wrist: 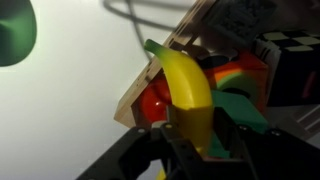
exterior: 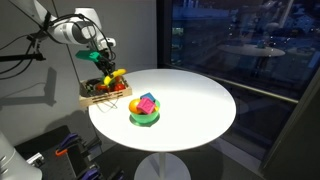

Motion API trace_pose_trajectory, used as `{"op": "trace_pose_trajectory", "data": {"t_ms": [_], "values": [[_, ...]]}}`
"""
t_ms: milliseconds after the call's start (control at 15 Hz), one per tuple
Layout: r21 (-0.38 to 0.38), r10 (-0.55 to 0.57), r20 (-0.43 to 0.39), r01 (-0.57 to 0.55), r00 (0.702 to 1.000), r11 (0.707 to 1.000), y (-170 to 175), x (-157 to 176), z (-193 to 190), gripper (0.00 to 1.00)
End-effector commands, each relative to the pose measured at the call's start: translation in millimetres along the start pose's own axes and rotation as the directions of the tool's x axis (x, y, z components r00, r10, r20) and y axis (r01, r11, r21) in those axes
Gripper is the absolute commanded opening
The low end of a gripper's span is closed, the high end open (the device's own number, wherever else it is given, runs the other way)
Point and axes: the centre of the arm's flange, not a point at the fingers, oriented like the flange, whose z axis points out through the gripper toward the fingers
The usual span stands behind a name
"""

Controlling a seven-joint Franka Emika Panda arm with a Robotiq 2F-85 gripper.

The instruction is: Pick up the banana and put it in the wooden tray

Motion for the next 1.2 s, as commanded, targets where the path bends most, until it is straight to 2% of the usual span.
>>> {"op": "trace_pose_trajectory", "data": {"t_ms": [0, 533, 1133], "values": [[0.021, -0.035, 0.022, 0.035, 0.999, 0.999, 0.1, -13.0, -11.4, 0.17], [0.012, -0.012, 0.106, 0.011, 0.994, 1.0, 8.3, -10.8, 1.1, 0.17], [0.006, -0.004, 0.126, 0.003, 0.992, 1.0, 5.8, 3.3, 20.3, 0.17]]}}
